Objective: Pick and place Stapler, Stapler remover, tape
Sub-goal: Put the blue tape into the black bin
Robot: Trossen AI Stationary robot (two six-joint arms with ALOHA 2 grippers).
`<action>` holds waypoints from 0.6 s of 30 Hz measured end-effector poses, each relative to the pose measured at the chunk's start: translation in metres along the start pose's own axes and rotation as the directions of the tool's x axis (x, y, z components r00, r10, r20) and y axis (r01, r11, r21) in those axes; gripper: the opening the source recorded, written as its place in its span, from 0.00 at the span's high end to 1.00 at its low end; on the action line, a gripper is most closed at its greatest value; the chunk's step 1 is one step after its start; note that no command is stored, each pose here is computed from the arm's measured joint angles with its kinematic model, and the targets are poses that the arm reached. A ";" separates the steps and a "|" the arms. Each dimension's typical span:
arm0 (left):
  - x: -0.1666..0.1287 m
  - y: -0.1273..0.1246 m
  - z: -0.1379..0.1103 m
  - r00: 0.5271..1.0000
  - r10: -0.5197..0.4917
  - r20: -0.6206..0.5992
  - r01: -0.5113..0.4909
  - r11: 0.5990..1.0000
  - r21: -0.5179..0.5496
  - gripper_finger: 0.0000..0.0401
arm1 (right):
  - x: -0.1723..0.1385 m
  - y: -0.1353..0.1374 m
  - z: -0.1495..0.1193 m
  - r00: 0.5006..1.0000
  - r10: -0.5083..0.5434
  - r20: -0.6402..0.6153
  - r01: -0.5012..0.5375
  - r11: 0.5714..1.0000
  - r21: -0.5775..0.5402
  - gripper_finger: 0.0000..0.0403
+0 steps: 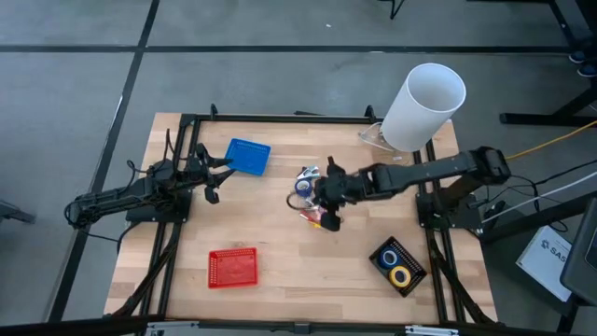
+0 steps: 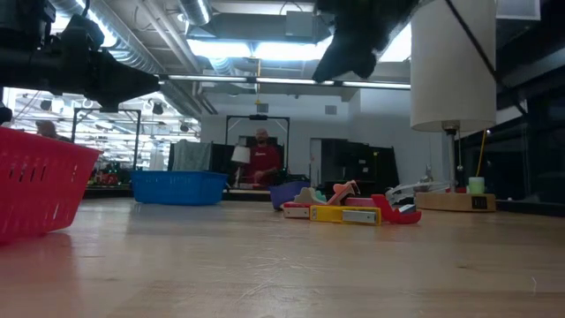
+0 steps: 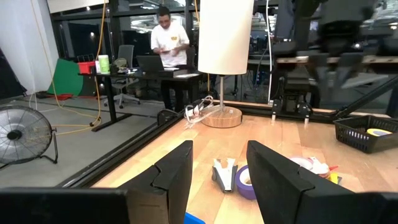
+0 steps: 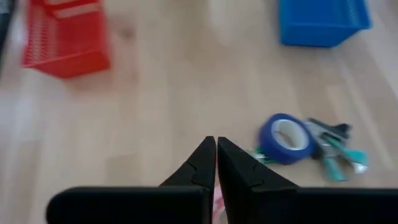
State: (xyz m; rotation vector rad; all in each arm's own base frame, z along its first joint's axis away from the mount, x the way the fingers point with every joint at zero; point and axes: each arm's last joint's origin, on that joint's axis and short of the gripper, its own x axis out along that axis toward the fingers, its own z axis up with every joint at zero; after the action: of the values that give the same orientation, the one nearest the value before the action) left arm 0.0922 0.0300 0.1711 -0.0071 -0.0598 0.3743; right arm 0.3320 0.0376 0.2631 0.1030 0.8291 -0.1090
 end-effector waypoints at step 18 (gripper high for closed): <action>0.000 0.000 0.000 1.000 0.000 0.000 0.000 1.000 0.000 0.63 | 0.084 -0.055 0.004 0.995 -0.050 -0.082 0.024 0.955 -0.297 0.68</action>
State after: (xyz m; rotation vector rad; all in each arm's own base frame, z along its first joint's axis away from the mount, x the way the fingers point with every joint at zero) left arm 0.0922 0.0300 0.1711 -0.0072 -0.0595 0.3741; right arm 0.3836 -0.0219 0.2004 -0.1914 0.9279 -0.0145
